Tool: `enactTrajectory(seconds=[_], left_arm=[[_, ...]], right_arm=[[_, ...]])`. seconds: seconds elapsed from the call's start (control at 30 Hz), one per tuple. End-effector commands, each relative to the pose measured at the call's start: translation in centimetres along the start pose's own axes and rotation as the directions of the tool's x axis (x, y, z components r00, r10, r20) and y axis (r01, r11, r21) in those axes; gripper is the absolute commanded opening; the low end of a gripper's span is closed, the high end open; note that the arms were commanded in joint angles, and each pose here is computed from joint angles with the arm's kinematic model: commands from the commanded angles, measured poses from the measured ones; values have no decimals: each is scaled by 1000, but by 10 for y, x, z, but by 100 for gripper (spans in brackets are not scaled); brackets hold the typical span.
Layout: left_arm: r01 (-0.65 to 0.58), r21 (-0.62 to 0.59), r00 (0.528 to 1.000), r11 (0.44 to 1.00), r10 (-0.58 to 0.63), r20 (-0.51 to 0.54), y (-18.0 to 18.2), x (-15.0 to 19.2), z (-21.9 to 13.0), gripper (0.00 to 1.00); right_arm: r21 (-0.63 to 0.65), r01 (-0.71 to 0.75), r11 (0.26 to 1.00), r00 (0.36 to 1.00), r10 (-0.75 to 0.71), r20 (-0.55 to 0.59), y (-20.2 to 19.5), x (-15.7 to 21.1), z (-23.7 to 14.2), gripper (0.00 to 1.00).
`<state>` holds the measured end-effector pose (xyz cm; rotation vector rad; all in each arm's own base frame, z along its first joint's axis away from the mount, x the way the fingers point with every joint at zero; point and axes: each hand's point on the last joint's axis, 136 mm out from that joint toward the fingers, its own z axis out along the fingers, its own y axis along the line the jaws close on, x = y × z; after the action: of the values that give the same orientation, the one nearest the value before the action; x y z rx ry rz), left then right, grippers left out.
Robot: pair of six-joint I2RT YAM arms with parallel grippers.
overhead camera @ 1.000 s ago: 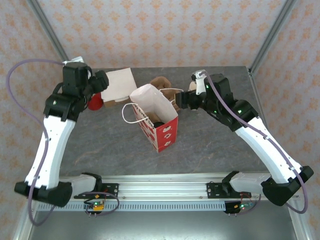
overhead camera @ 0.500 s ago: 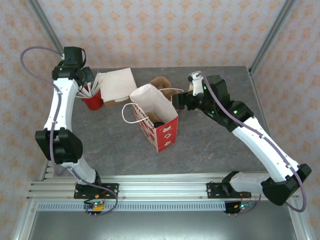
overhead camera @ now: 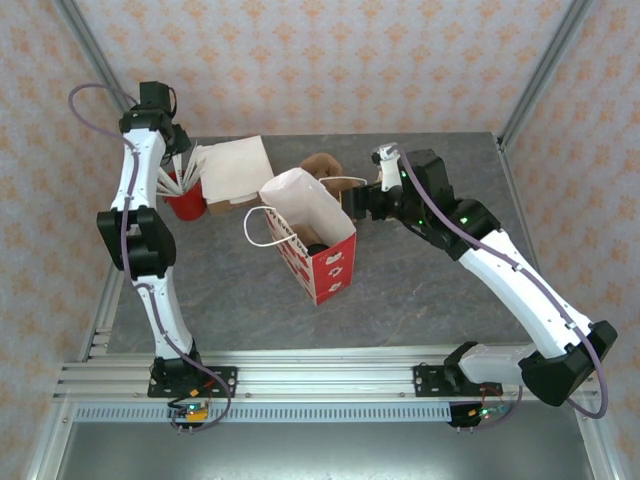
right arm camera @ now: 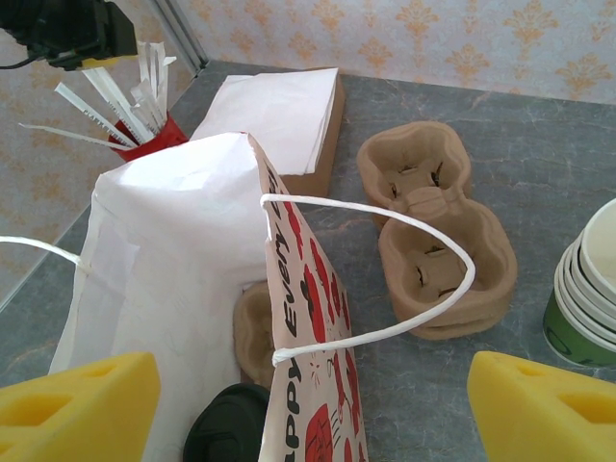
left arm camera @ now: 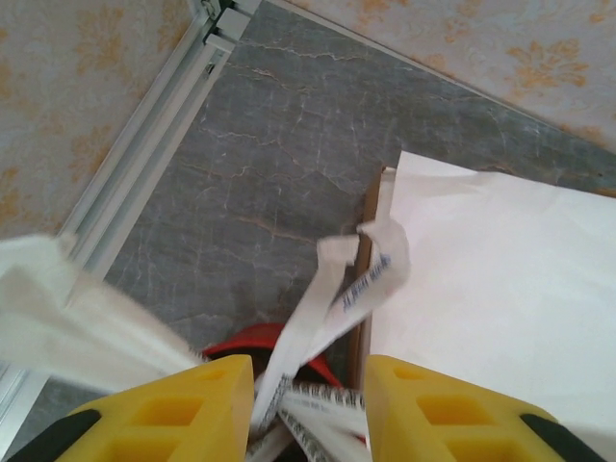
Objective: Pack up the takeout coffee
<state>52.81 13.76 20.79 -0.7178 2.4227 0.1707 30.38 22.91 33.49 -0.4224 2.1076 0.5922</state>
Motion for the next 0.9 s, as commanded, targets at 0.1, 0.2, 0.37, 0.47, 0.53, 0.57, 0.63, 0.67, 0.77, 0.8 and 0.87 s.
enactTrajectory(seconds=[0.1,0.2,0.37,0.47,0.53,0.57,0.63,0.67,0.77,0.8,0.87], left_arm=[[7,13,1000,1000,-6,-20,5,-6,4,34],[8,10,1000,1000,-7,-24,7,-9,9,33],[18,30,999,999,-17,-33,6,-9,17,33],[23,44,999,999,-22,-39,3,-10,19,34],[22,56,999,998,-19,-41,0,-10,20,35],[24,55,999,998,-22,-43,0,-10,21,36],[22,62,999,998,-19,-47,-1,-10,23,37],[21,61,999,998,-18,-48,-1,-10,24,37],[24,58,998,998,-20,-60,1,-7,29,36],[26,55,998,998,-23,-60,1,-7,29,35],[28,59,998,998,-25,-63,0,-7,30,33]], right_arm=[[11,15,1000,1000,-15,-7,0,-1,5,84],[13,15,1000,1000,-15,-15,-1,1,7,84],[15,11,1000,1000,-11,-24,-2,3,10,84],[13,10,1000,1000,-10,-28,-1,3,11,84],[12,9,1000,999,-9,-31,-1,4,12,84],[12,8,1000,999,-7,-34,-1,5,13,84],[11,7,1000,999,-7,-36,-1,5,12,84],[12,8,1000,999,-7,-38,-1,6,13,84],[13,5,1000,999,-5,-38,-2,6,12,84],[13,6,1000,999,-5,-41,-2,7,13,84],[14,5,1000,999,-4,-43,-2,8,13,84]])
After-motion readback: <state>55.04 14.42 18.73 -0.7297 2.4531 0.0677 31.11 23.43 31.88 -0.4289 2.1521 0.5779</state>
